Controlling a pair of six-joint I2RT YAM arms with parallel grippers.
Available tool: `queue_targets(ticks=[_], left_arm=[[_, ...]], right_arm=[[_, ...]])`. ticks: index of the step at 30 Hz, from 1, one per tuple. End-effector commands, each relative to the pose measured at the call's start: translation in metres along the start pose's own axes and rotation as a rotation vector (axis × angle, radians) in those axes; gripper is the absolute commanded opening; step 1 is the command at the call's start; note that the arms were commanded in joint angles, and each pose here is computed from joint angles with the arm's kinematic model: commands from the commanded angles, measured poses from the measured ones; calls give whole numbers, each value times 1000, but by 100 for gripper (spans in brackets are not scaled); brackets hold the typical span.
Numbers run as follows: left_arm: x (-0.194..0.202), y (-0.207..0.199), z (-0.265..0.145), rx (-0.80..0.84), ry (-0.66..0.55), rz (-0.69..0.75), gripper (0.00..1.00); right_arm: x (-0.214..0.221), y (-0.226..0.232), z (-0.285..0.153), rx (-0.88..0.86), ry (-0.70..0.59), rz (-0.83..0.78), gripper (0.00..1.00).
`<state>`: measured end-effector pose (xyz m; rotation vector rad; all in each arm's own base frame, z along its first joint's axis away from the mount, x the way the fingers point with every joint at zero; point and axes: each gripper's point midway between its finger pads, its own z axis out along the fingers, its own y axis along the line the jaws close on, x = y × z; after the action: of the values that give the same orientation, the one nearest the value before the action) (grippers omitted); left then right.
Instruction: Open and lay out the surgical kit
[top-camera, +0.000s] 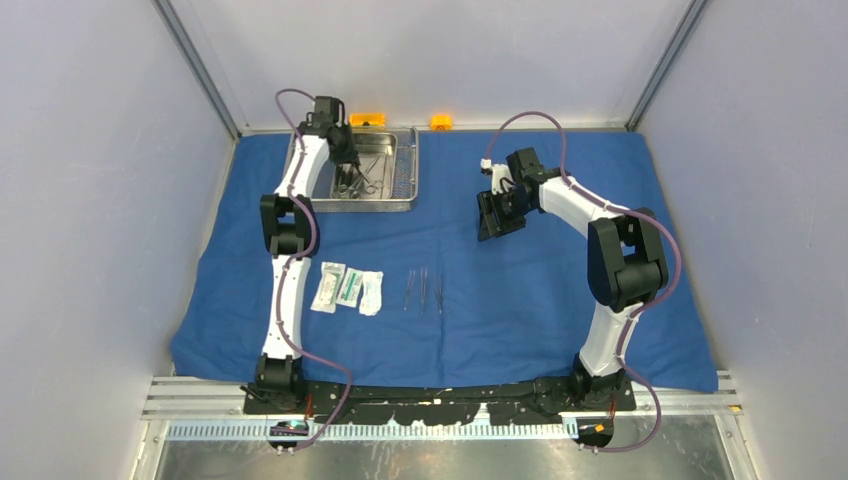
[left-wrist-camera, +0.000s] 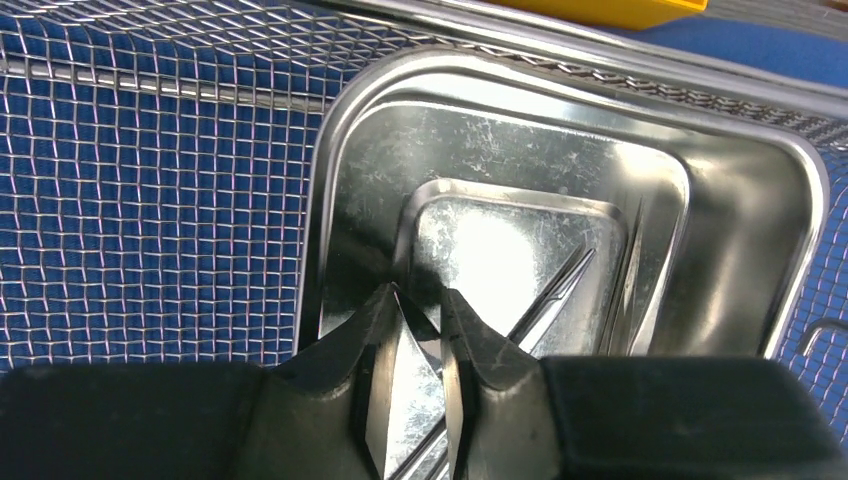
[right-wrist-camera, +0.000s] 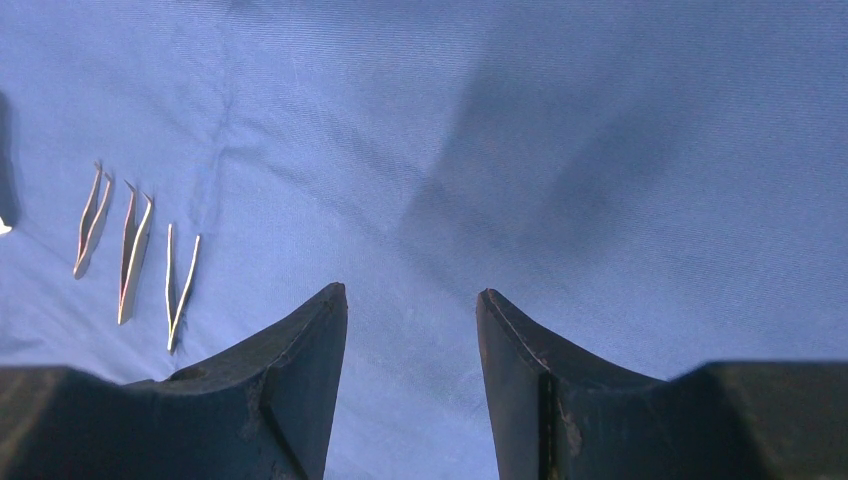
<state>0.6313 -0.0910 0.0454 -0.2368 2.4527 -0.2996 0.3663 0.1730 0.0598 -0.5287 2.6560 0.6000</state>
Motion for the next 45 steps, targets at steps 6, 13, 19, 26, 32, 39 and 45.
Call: queue_targets(ticks=[6, 13, 19, 26, 32, 39, 45], left_arm=[[11, 16, 21, 9, 30, -80, 16], [2, 16, 15, 26, 15, -99, 7], [-16, 9, -1, 64, -20, -108, 0], [-54, -13, -35, 184, -102, -124, 0], [-78, -28, -69, 289, -153, -116, 0], [-85, -38, -88, 359, -163, -108, 0], [-95, -50, -119, 510, -172, -103, 0]], right_arm=[[-11, 1, -7, -2, -34, -26, 55], [-11, 1, -6, -5, -31, -23, 55], [-12, 2, -6, -10, -34, -22, 55], [-16, 5, -12, -13, -50, -25, 55], [-19, 8, -19, -13, -70, -35, 55], [-21, 10, -24, -13, -83, -44, 55], [-23, 11, -28, -10, -94, -48, 55]])
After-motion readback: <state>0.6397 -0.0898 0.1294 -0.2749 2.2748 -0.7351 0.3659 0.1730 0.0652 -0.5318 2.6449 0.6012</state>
